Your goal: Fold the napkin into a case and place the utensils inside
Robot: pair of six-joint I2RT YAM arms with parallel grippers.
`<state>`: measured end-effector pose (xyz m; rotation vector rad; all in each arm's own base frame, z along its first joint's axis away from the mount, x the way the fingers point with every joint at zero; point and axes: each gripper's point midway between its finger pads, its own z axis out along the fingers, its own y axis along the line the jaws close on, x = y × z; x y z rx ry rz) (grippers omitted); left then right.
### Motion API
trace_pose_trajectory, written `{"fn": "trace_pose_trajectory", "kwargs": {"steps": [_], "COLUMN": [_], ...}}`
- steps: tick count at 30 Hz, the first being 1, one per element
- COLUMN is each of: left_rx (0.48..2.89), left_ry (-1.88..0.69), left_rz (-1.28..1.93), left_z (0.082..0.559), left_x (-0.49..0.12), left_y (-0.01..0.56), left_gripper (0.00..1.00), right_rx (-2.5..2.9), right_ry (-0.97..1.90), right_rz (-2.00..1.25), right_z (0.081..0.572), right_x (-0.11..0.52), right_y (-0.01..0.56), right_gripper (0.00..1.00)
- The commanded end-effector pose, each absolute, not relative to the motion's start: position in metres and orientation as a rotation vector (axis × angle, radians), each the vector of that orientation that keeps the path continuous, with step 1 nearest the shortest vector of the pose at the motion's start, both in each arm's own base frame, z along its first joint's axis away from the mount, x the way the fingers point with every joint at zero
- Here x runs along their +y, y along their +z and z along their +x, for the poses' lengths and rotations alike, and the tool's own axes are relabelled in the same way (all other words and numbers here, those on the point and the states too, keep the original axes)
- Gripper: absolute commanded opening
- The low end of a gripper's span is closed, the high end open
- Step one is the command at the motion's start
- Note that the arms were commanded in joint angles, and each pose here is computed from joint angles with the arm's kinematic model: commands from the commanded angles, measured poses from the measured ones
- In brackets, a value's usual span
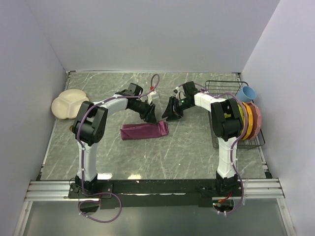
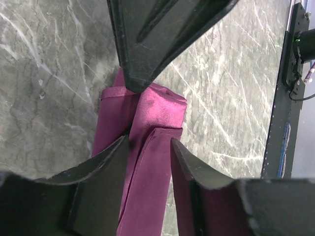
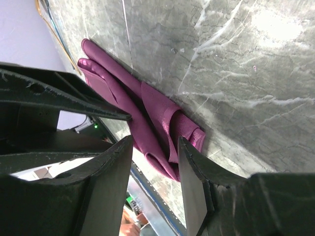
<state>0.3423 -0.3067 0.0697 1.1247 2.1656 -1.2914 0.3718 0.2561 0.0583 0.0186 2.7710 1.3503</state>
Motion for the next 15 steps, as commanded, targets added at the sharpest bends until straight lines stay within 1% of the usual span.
{"fn": "trace_pose_trajectory", "kwargs": {"steps": [1,5,8,9,12,15], "left_rx": [2.105,2.111,2.111,2.108,2.104,2.095], "left_ry": [-1.315,-1.304,-1.296,-1.293,-1.266,-1.258], "left_rz": [1.173,1.179,1.187,1.187,1.188,1.198], "left_z": [0.345,0.345,0.346,0.346,0.348,0.348], "left_x": [-0.317,-0.318,-0.321,-0.321,-0.322,-0.325], "left_y": [0.074,0.067,0.065,0.064,0.063,0.063], "left_gripper": [0.47,0.52,0.52,0.52,0.53,0.53], "right_rx": [2.723,2.727,2.738,2.742,2.754,2.746], "right_ry": [1.356,1.364,1.367,1.367,1.377,1.395], "right_rz": [-0.036,-0.034,-0.034,-0.033,-0.031,-0.043], "right_z": [0.374,0.373,0.371,0.370,0.367,0.366], "right_x": [0.255,0.255,0.255,0.255,0.255,0.257], "right_y": [0.077,0.075,0.073,0.072,0.069,0.071], "right_gripper": [0.50,0.50,0.49,0.46,0.43,0.42]}}
